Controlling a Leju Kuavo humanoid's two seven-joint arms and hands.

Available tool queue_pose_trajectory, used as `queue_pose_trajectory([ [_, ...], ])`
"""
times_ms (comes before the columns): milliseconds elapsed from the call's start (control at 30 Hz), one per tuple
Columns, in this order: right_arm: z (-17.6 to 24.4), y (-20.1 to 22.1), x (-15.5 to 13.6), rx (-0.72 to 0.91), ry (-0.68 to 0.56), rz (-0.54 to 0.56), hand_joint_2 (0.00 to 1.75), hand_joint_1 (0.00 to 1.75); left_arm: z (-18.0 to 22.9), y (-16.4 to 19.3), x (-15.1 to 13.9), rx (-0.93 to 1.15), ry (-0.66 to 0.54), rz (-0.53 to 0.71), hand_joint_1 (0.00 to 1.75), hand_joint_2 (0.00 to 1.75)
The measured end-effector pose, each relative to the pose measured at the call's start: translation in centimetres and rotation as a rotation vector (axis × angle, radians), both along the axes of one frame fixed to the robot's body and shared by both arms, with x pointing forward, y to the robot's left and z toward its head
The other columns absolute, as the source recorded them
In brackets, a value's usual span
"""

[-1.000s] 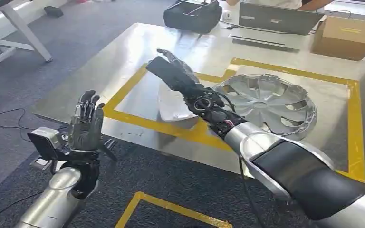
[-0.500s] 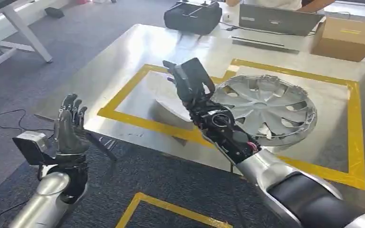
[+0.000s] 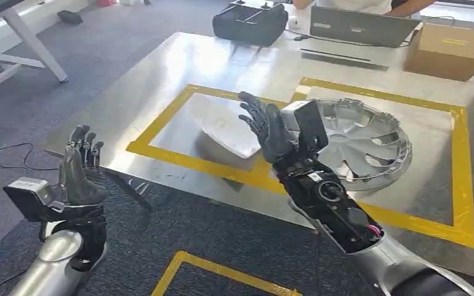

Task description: Take the parts from the cabinet and place them on the table.

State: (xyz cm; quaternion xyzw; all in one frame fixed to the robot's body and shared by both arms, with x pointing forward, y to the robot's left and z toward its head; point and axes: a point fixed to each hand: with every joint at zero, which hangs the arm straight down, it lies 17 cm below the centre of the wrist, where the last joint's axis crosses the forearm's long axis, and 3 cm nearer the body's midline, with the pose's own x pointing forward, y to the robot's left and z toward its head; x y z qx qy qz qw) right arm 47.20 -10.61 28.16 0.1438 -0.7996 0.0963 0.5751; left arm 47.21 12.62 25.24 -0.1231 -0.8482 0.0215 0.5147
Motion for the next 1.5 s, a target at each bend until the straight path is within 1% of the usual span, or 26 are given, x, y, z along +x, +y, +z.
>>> queue_pose_trajectory([
  [300, 1.3, -0.8, -1.4, -0.009, -0.053, -0.006, 0.0, 0.0, 0.4, -0.1, -0.1, 0.002, -0.004, -0.002, 0.0, 0.0],
  [533, 1.3, -0.8, -2.2, -0.006, -0.058, 0.0, 0.0, 0.0, 0.5, -0.2, -0.1, 0.0, -0.003, -0.002, 0.0, 0.0],
  [700, 1.9, -0.7, -2.7, -0.016, -0.084, 0.0, 0.0, 0.0, 0.8, -0.3, -0.3, -0.004, -0.012, -0.006, 0.0, 0.0],
  [1133, 1.3, -0.4, -3.1, -0.04, -0.082, 0.013, 0.0, 0.0, 0.5, -0.2, -0.5, -0.001, -0.003, 0.002, 0.0, 0.0],
  [1500, 1.6, -0.2, -3.3, -0.038, -0.091, 0.021, 0.0, 0.0, 0.4, 0.0, -0.6, 0.002, -0.004, 0.004, 0.0, 0.0],
])
